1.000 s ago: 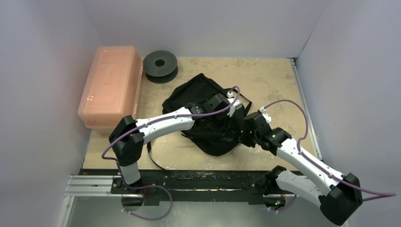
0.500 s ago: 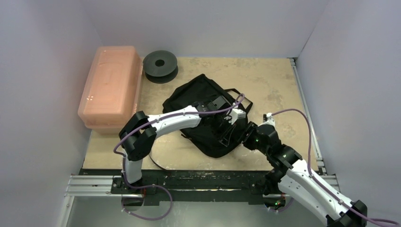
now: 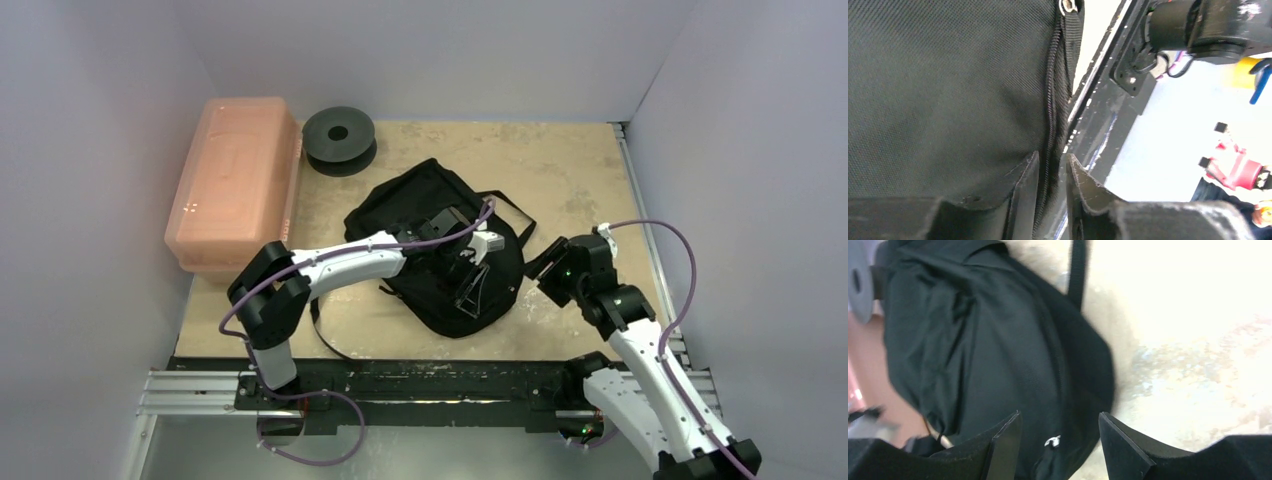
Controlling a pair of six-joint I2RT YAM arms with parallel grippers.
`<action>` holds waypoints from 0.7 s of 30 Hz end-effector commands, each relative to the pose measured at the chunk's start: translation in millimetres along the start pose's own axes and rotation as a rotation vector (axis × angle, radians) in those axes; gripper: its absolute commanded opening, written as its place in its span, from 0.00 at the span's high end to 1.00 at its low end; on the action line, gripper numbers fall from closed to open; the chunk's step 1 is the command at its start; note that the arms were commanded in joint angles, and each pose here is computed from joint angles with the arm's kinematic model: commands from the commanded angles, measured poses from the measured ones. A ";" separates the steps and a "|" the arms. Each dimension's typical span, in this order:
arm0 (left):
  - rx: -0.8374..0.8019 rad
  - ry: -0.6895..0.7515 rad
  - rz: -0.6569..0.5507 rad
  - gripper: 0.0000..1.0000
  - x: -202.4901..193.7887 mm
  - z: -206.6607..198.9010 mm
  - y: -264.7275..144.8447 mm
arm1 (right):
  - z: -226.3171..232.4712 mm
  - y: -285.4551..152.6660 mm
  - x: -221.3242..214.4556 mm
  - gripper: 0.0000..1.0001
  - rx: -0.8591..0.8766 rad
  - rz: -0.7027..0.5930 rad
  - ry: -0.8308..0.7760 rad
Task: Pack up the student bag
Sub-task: Zip the student bag at the center of the board.
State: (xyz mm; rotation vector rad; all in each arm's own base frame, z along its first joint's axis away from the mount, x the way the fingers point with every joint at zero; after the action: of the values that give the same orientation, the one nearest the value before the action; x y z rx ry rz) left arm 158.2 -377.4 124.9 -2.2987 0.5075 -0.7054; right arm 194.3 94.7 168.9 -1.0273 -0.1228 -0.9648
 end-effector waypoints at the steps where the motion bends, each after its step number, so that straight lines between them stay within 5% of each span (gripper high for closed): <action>1: -0.057 0.028 -0.121 0.65 17.0 -24.0 -27.8 | -8.7 14.1 -1.9 0.39 0.050 0.091 -0.018; 3: -0.059 0.038 -0.157 0.54 25.3 -28.5 -31.7 | -3.2 20.6 -1.9 0.41 0.084 0.128 -0.032; 6: -0.028 0.027 -0.199 0.50 42.2 -28.7 -29.9 | 0.1 24.5 -3.6 0.46 0.107 0.151 -0.053; 14: 0.034 0.064 -0.224 0.58 78.0 -32.8 -5.3 | 1.0 25.6 -14.3 0.77 0.156 0.189 -0.048; 21: 0.046 0.080 -0.167 0.61 78.9 -34.7 13.0 | 0.9 24.5 -16.0 0.89 0.164 0.194 -0.052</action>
State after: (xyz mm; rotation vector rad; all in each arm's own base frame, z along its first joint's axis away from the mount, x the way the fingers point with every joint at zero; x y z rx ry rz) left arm 195.7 -436.2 159.7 -2.3162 0.3196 -0.8410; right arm 200.6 103.1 136.4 -0.9489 -0.0889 -0.7546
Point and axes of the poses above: each gripper's point midway between its finger pads, its own y axis out along the fingers, its own z axis along the line the jaws close on, x = y × z, the point moved 3 cm from there along -y, back along the fingers, and after that the axes turned 5 degrees about -y, right-handed, at the moved point
